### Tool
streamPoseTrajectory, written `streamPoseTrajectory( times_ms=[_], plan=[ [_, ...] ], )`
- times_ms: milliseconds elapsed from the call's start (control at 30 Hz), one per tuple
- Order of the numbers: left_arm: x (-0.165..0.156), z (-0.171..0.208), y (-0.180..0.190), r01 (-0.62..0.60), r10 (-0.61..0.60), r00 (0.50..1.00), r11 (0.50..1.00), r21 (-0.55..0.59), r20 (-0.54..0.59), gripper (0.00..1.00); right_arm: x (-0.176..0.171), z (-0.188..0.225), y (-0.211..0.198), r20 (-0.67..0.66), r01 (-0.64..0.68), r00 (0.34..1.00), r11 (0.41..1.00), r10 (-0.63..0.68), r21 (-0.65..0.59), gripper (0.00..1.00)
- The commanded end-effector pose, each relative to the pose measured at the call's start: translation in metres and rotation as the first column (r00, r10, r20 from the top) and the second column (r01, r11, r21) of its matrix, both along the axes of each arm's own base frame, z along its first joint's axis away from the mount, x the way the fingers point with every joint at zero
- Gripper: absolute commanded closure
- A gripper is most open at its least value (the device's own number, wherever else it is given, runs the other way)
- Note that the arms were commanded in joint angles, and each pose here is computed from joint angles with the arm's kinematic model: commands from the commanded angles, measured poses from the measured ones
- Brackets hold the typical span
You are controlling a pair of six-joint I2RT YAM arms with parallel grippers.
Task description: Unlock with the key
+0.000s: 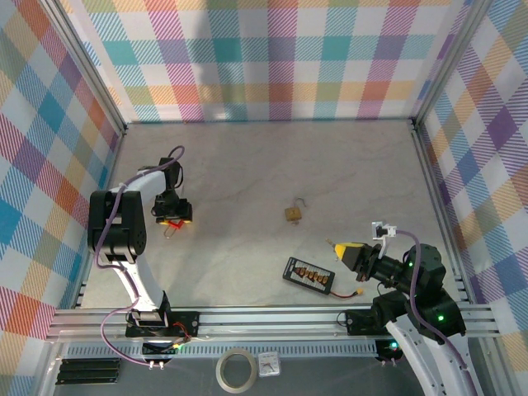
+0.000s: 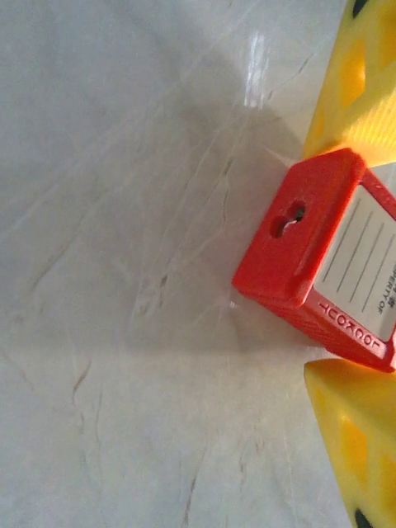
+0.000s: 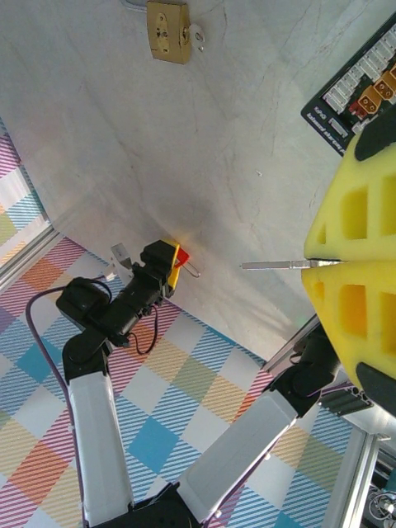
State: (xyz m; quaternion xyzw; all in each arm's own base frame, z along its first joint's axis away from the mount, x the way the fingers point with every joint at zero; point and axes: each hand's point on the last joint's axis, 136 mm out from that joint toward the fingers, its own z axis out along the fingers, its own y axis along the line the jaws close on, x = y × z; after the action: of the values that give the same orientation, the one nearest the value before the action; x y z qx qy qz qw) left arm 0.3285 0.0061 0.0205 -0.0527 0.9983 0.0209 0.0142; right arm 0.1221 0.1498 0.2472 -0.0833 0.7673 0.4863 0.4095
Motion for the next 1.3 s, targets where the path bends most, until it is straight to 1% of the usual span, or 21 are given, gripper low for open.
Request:
streamPoseTrajectory(
  times_ms=[0, 67, 167, 267, 433, 467, 533, 733, 1033, 1133, 1200, 1267],
  plan=[
    [0.005, 0.009, -0.013, -0.002, 0.004, 0.999, 0.997, -0.081, 0.032, 0.43, 0.001, -0.003, 0.0, -0.005, 0.006, 1.0, 1.0, -0.006, 0.001, 1.0],
    [0.002, 0.009, -0.018, -0.002, 0.005, 1.0, 0.994, -0.112, 0.029, 0.44, 0.001, -0.003, 0.0, -0.004, 0.008, 1.0, 1.0, -0.008, 0.002, 1.0],
    [-0.001, 0.007, -0.019, -0.002, 0.003, 1.0, 0.993, -0.119, 0.015, 0.44, 0.002, -0.003, 0.0, -0.005, 0.01, 1.0, 1.0, -0.01, 0.002, 1.0],
    [0.002, 0.007, -0.013, -0.012, 0.014, 1.0, 0.997, -0.083, 0.02, 0.44, 0.002, -0.004, 0.0, -0.008, 0.01, 1.0, 1.0, -0.01, 0.001, 1.0],
    [0.01, 0.009, -0.01, -0.013, 0.016, 0.999, 0.998, -0.065, 0.05, 0.44, 0.002, -0.005, 0.0, -0.01, 0.009, 1.0, 1.0, -0.009, -0.002, 1.0],
    [0.011, 0.009, -0.009, -0.009, 0.013, 0.999, 0.998, -0.062, 0.053, 0.45, 0.002, -0.005, 0.0, -0.012, 0.009, 1.0, 1.0, -0.009, -0.002, 1.0],
    [0.013, 0.01, -0.005, -0.016, 0.018, 0.998, 0.999, -0.036, 0.056, 0.52, 0.002, -0.006, 0.0, -0.014, 0.008, 1.0, 1.0, -0.008, 0.0, 1.0],
    [0.014, 0.004, -0.005, -0.01, 0.011, 0.999, 0.999, -0.034, 0.045, 0.56, 0.003, -0.008, 0.001, -0.019, 0.006, 1.0, 1.0, -0.006, 0.002, 1.0],
    [0.01, -0.002, -0.016, 0.014, -0.012, 0.999, 0.998, -0.061, 0.03, 0.59, 0.001, -0.007, 0.0, -0.015, 0.006, 1.0, 1.0, -0.006, 0.0, 1.0],
    [0.008, -0.009, -0.017, 0.012, -0.012, 1.0, 0.998, -0.064, 0.009, 0.63, 0.001, -0.005, -0.002, -0.01, 0.019, 1.0, 1.0, -0.019, -0.011, 1.0],
    [0.008, -0.011, -0.017, 0.001, 0.0, 1.0, 0.998, -0.061, 0.006, 0.67, 0.001, -0.001, -0.01, -0.004, 0.066, 0.998, 0.997, -0.067, -0.038, 1.0],
    [0.009, -0.009, -0.021, 0.009, -0.008, 1.0, 0.997, -0.07, 0.017, 0.7, 0.0, 0.006, -0.014, 0.017, 0.083, 0.996, 0.996, -0.083, -0.042, 1.0]
  ],
)
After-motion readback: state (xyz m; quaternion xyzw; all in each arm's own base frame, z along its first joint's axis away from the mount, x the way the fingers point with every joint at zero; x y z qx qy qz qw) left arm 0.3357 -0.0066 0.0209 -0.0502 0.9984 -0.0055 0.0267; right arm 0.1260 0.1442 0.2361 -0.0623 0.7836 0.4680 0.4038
